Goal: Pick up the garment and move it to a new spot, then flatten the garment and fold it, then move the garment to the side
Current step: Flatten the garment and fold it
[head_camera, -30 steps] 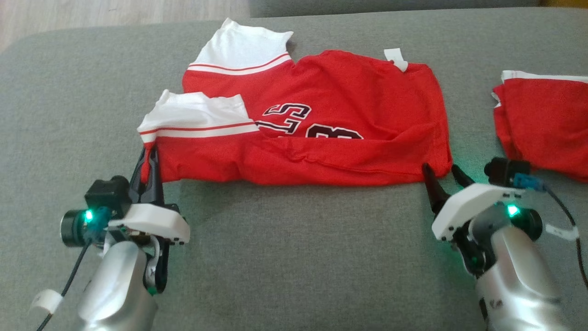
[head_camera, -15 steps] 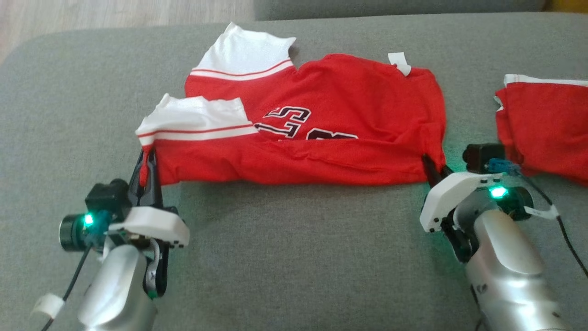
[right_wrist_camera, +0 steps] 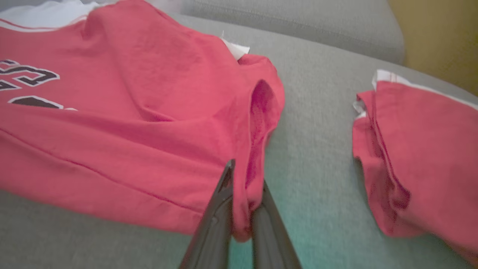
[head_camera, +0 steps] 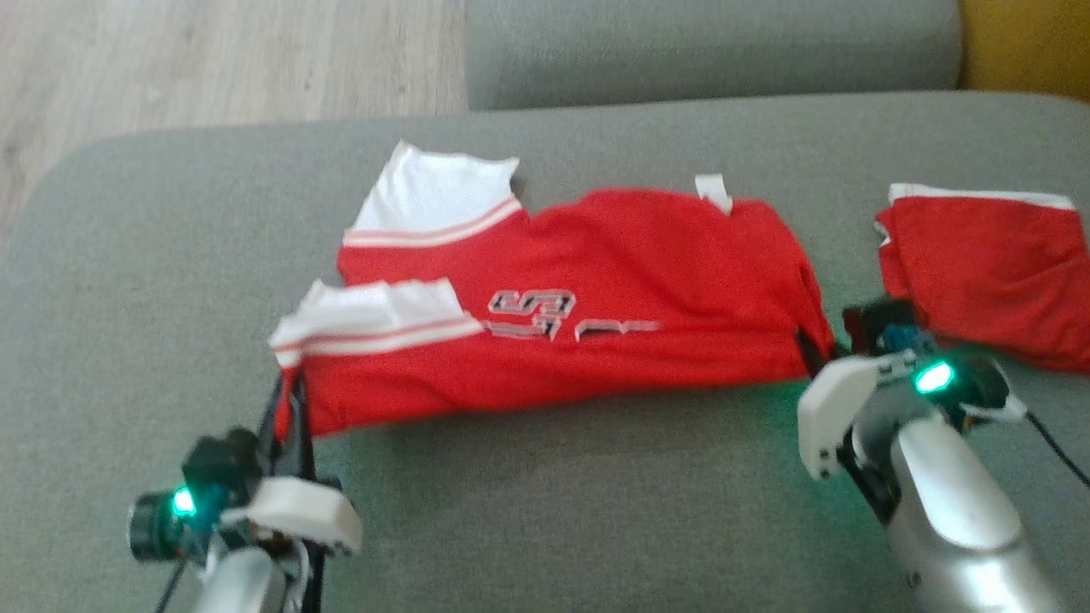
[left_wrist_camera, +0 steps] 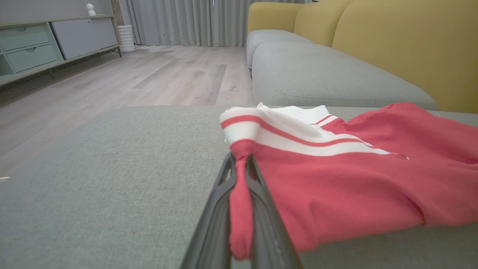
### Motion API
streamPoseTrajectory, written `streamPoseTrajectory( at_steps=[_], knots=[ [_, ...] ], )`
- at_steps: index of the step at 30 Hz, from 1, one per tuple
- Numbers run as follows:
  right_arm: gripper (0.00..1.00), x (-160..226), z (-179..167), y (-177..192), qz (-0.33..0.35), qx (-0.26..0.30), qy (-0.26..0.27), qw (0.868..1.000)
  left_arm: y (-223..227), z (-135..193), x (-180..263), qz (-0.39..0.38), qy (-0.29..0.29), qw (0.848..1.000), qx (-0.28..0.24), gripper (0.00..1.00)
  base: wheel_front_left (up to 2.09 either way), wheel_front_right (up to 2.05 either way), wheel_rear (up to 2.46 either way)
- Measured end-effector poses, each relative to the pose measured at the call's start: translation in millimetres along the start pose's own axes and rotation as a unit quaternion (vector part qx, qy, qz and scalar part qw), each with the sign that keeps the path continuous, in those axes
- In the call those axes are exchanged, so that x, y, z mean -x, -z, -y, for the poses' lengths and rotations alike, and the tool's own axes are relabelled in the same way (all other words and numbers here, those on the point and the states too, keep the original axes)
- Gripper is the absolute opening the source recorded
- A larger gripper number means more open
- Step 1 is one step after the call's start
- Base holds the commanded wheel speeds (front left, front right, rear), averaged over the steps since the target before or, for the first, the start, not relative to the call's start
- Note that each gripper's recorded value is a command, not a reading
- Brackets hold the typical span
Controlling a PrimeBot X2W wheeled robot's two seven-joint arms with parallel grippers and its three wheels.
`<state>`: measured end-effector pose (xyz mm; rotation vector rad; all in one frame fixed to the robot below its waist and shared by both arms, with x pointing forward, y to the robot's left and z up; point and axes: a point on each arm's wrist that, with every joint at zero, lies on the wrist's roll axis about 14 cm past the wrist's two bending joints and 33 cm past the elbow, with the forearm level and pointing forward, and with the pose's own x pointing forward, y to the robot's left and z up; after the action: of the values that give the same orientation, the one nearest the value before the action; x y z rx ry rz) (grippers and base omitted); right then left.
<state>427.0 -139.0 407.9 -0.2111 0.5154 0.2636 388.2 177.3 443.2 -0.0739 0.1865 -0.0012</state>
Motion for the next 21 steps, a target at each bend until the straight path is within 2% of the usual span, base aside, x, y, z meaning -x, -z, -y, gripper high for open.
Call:
streamPoseTrajectory(
  at_steps=[4, 10, 20, 21],
  knots=[
    [0.0, 20.7, 2.8, 17.6, -0.03, -0.006, 0.001, 1.0, 7.1, 7.8, 23.2, -0.004, 0.012, 1.0, 0.0, 0.0, 0.0, 0.0, 0.0],
    [0.0, 52.6, 5.2, 24.3, -0.048, -0.032, -0.002, 0.998, 13.0, 10.1, 52.5, -0.006, 0.018, 1.0, -0.002, 0.0, 0.0, 0.0, 0.0],
    [0.0, 82.9, -3.9, 52.9, -0.074, -0.091, -0.002, 0.993, 16.2, 18.4, 57.9, -0.016, 0.034, 0.999, -0.006, 0.0, 0.0, 0.0, 0.0],
    [0.87, 83.3, -4.2, 50.8, -0.069, -0.098, -0.001, 0.993, 18.0, 19.7, 57.6, -0.019, 0.037, 0.999, -0.007, 0.0, 0.0, 0.0, 0.0]
  ],
)
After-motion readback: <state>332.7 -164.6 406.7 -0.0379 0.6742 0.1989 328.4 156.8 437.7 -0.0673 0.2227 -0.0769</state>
